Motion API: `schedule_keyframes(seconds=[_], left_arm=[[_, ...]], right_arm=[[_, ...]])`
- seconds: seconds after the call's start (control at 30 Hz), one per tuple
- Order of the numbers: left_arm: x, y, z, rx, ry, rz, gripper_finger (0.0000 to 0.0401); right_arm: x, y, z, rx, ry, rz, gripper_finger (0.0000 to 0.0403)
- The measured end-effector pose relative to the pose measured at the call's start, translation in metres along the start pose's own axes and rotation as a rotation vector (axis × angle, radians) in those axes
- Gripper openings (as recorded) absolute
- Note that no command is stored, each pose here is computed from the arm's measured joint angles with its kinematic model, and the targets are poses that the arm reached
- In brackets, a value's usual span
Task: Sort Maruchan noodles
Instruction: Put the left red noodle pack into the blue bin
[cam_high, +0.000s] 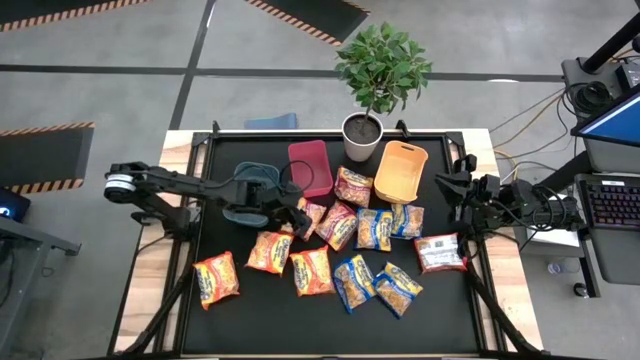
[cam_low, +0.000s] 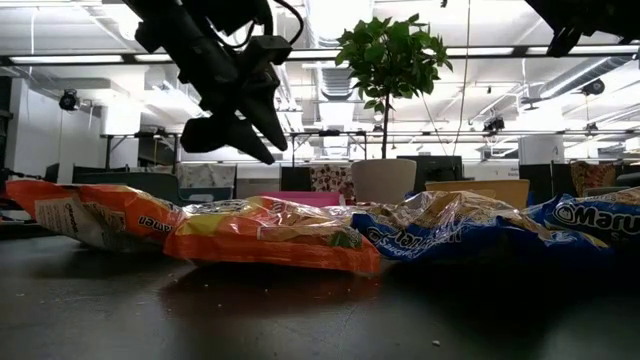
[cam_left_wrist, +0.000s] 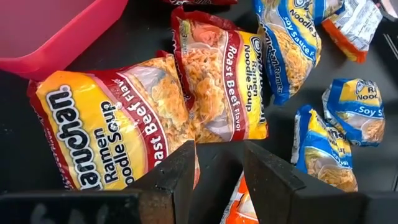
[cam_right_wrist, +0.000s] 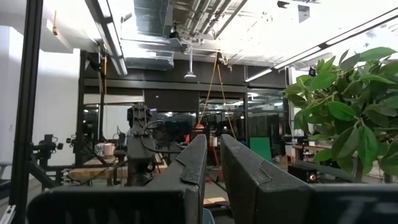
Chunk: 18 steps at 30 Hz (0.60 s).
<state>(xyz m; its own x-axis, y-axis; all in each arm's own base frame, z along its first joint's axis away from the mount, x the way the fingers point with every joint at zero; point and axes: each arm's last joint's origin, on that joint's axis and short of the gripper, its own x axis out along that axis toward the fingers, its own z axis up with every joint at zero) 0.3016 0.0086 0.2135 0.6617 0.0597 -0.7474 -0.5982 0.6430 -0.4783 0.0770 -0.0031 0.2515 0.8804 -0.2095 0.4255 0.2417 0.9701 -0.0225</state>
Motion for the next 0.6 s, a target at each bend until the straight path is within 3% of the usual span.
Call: schedule_keyframes(seconds=[0.17,0.47,0.6], left_arm=[[-0.0001,-0.0004,0.0005,-0.011,-0.006,-0.004,0.0137],[-0.0004,0.0008,0.0031,-0.031,-0.084,0.051,0.0239],[0.0029,0.0026,0.0037,-0.036,-0.1,0.077,0.025]], right_arm=[[0.0,0.0,0.0,0.001,0.0,0.0,0.0038],[0.0,0.0,0.0004,0.0,-0.004,0.0,0.0038],[0.0,-0.0001,0.0005,-0.004,-0.005,0.0,0.0038]])
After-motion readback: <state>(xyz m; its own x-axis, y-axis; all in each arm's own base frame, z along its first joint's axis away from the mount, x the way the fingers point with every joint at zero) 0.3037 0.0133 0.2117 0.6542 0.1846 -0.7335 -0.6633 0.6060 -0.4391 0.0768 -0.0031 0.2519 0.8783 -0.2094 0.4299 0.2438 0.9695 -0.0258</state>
